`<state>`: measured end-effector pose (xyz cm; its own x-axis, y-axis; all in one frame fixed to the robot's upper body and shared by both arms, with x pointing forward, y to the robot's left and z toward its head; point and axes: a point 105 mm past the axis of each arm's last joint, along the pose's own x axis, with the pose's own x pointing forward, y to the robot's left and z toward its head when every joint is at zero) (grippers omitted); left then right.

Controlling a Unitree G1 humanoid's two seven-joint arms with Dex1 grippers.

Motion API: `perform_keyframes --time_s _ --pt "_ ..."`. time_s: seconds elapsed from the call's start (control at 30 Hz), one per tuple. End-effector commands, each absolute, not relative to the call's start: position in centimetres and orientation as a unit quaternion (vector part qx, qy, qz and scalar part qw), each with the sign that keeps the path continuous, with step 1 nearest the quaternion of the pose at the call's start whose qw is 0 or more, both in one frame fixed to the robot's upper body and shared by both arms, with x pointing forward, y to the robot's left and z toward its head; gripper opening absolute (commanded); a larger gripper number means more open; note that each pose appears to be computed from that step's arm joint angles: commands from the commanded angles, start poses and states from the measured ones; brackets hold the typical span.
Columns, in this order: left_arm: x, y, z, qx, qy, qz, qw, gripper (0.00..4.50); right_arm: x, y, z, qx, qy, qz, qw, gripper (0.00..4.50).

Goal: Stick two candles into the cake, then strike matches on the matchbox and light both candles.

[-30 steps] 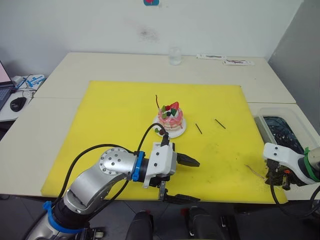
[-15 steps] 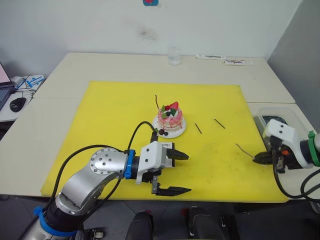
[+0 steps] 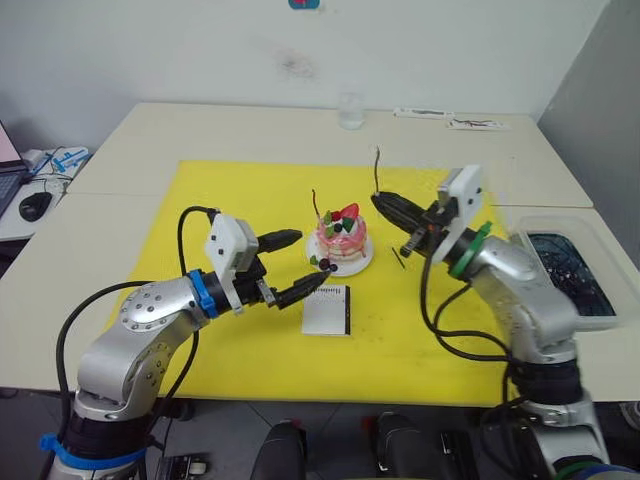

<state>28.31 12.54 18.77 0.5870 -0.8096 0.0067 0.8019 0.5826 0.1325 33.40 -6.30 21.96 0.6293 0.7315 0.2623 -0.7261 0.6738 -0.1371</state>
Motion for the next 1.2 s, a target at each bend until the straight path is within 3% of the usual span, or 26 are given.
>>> perform_keyframes --time_s 0.03,0.6,1.2 --pt "28.2 12.7 20.5 0.058 -0.064 -0.449 0.890 4.50 33.9 -5.5 22.3 -0.017 -0.199 0.388 0.900 0.04" --pt "27.4 12.2 20.9 0.057 -0.044 -0.491 0.868 4.50 35.9 -4.2 18.6 -0.016 -0.202 0.359 0.911 0.04" --pt "27.6 11.9 21.0 0.060 -0.044 -0.500 0.863 4.50 36.2 -4.1 15.5 -0.028 -0.172 0.355 0.918 0.04"
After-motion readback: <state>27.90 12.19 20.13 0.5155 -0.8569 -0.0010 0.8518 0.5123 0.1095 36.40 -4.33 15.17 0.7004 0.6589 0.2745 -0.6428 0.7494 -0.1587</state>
